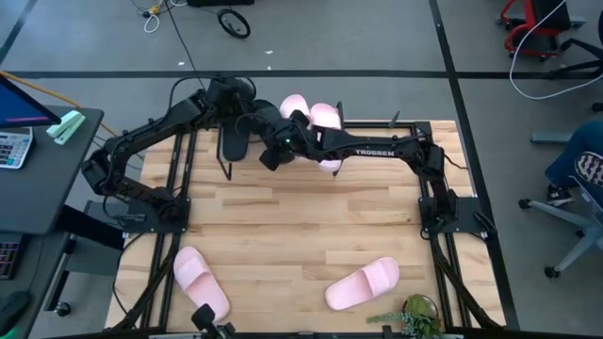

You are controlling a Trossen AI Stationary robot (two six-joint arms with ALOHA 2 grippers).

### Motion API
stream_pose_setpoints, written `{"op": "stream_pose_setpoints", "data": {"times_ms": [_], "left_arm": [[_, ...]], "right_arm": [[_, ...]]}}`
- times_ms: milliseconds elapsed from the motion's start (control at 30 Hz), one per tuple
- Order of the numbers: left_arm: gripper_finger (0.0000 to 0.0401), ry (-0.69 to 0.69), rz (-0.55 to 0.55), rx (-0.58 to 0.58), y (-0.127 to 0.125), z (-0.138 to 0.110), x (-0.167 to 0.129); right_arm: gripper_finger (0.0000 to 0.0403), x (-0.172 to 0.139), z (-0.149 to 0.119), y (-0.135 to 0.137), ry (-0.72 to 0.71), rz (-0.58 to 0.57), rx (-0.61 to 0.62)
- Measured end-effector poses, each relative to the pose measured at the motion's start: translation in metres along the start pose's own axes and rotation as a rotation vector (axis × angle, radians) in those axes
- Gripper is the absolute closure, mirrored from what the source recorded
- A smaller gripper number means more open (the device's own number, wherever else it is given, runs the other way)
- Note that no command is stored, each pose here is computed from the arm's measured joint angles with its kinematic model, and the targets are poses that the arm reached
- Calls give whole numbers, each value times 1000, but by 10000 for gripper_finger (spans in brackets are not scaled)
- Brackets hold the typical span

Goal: Pick and place slides into the shelf
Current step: Put the black slipper on the shelf

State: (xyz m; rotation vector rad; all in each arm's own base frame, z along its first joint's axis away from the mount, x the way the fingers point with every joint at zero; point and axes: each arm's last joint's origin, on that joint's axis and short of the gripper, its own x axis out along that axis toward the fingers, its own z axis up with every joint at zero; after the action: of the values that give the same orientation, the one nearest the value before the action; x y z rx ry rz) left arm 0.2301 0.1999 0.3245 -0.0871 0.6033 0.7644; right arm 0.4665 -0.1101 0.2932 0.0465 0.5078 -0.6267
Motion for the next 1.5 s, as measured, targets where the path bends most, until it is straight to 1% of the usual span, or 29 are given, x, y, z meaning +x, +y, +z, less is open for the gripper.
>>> {"op": "stream_pose_setpoints", "data": {"times_ms": [133, 233, 300, 367, 467, 667, 800, 933, 1033, 1167, 1267, 1400, 1500], "left_arm": [[395, 23, -2, 7, 0, -2, -3], [398, 56, -9, 16, -2, -4, -12], [397, 83, -15, 17, -3, -7, -18], [396, 114, -18, 13, -3, -10, -26], [397, 169, -20, -16, -4, -16, -39], [395, 215, -28, -21, -10, -20, -46], [398, 214, 0, -13, -9, -20, -40], [395, 219, 41, -28, -3, -20, -36], [397, 229, 58, -48, 1, -21, -34], [395, 217, 84, -69, 9, -20, -33], [396, 203, 102, -84, 15, -19, -32], [397, 230, 121, -123, 20, -23, -24], [395, 240, 121, -116, 20, -24, -14]], "right_arm": [[401, -7, -1, 5, -1, -118, -39], [401, -22, -2, 9, 61, -114, -50], [401, -35, -5, 11, 119, -110, -87], [401, -44, -9, 13, 175, -125, -120], [401, -52, -14, 13, 225, -156, -118], [401, -54, -13, 11, 229, -174, -51], [401, -51, -13, 3, 232, -200, 61], [401, -47, -15, -7, 250, -240, 123], [401, -45, -15, -15, 263, -259, 149], [401, -40, -20, -23, 291, -273, 215], [401, -35, -28, -27, 314, -289, 226], [401, -28, -42, -26, 331, -283, 228], [401, -22, -46, -24, 298, -268, 219]]}}
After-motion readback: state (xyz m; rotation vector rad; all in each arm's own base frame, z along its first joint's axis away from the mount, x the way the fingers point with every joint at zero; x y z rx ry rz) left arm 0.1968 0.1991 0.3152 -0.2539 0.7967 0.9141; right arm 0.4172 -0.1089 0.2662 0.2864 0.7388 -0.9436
